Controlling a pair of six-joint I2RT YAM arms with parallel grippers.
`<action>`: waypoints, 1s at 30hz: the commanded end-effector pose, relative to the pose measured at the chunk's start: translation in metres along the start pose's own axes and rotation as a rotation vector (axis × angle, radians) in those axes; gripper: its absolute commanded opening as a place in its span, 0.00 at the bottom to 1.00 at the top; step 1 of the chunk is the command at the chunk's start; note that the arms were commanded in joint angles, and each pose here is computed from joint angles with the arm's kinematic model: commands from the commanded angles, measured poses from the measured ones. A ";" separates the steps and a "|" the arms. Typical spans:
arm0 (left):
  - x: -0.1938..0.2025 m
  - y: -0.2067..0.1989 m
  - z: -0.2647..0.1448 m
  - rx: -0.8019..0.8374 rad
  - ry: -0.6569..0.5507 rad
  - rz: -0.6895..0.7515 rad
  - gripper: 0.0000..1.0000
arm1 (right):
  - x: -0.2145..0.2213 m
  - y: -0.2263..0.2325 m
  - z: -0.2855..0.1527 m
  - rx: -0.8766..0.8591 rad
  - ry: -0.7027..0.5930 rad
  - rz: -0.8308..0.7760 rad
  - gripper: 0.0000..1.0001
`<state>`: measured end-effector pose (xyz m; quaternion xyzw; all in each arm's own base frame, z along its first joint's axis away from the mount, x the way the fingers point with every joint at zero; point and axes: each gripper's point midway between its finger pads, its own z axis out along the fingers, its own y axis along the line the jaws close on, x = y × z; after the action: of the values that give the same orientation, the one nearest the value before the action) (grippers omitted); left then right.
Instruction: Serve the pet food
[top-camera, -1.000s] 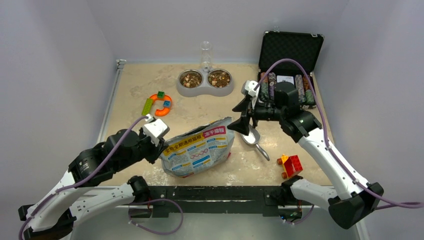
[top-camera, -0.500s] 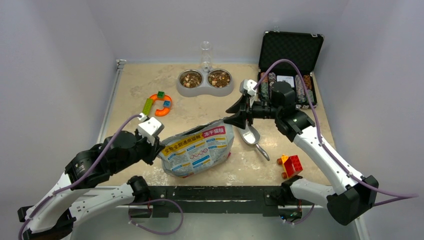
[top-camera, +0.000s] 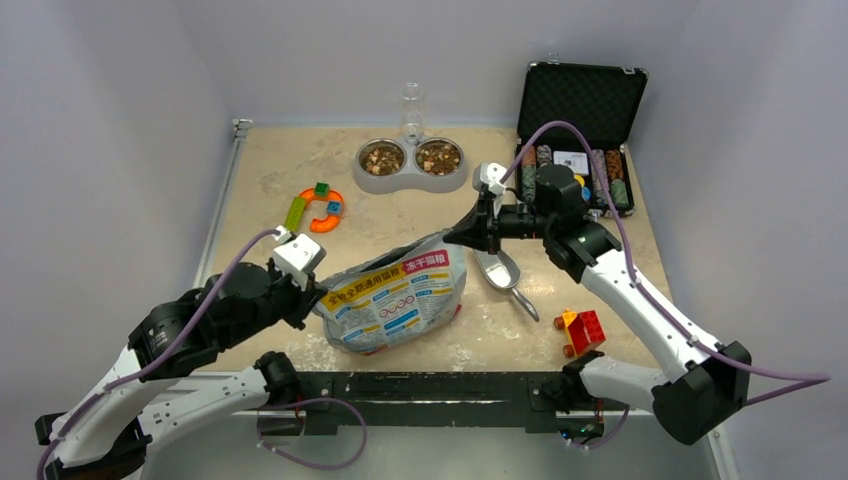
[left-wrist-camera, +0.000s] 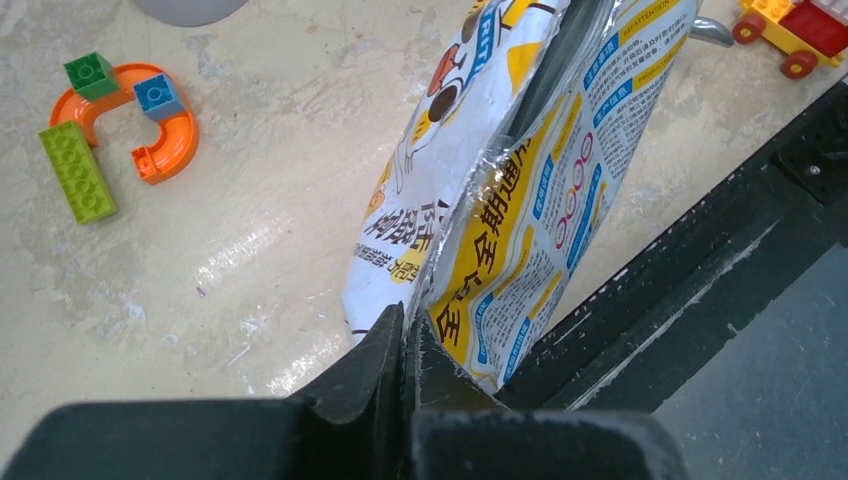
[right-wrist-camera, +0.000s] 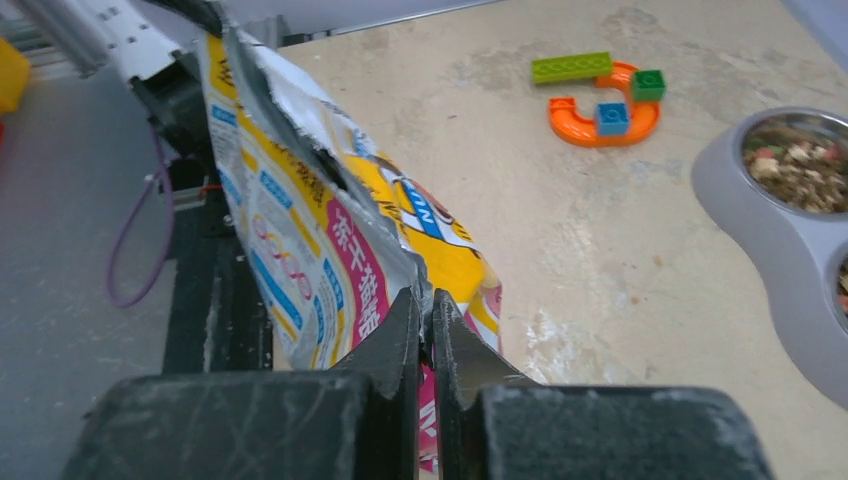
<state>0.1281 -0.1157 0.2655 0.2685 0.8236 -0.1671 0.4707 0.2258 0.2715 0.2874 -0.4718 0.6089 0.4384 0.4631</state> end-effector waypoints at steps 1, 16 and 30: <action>-0.008 0.033 -0.007 -0.193 -0.038 -0.046 0.00 | -0.009 -0.040 -0.013 0.267 -0.003 0.022 0.00; -0.035 0.039 0.009 -0.253 -0.191 -0.142 0.00 | -0.006 -0.030 -0.058 0.444 -0.142 0.052 0.00; -0.061 0.008 -0.058 -0.216 0.070 -0.632 0.61 | -0.022 -0.039 -0.056 0.459 -0.093 -0.018 0.00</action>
<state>0.1431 -0.1111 0.3317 0.0578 0.8760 -0.1725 0.4468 0.2254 0.2328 0.2785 -0.3563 0.6794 0.3825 0.5150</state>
